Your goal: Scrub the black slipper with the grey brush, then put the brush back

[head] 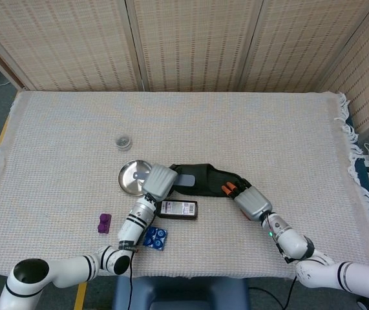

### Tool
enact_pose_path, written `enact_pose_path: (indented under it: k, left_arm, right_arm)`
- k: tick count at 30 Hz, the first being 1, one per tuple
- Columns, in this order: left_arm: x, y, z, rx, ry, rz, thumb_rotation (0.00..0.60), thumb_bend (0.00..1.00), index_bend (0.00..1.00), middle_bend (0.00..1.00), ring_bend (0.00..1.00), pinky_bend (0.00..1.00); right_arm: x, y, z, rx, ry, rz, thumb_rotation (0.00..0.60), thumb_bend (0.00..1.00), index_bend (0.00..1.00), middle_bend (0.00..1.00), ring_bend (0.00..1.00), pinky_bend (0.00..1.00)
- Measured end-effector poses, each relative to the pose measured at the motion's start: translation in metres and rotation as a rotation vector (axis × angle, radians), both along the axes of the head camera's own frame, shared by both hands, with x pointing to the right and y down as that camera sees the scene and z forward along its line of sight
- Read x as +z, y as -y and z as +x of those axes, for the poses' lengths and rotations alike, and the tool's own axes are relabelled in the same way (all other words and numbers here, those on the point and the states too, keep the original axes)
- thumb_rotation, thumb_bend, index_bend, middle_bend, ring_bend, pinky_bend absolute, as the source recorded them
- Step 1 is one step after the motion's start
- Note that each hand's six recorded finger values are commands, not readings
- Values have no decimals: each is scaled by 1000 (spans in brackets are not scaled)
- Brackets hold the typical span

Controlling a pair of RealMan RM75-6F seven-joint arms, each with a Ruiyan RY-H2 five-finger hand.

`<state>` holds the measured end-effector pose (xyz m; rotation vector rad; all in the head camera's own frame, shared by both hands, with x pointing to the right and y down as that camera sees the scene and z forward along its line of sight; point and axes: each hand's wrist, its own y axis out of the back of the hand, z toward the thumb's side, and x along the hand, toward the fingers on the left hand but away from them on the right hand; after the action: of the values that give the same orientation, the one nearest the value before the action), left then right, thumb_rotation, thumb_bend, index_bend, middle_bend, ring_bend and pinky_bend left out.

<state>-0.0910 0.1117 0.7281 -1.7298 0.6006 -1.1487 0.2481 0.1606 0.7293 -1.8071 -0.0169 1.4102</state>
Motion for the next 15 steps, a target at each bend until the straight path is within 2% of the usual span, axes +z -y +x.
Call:
enact_pose_path:
  k: [8, 15]
  left_arm:
    - [9, 5, -9, 10, 61, 42, 600, 373, 420, 475, 807, 1000]
    - [15, 10, -20, -26, 76, 8, 600, 374, 418, 476, 807, 1000]
  right_arm:
    - [0, -1, -1, -6, 0, -2, 600, 543, 0, 0, 0, 0]
    - [0, -4, -2, -7, 4, -4, 600, 543, 0, 0, 0, 0]
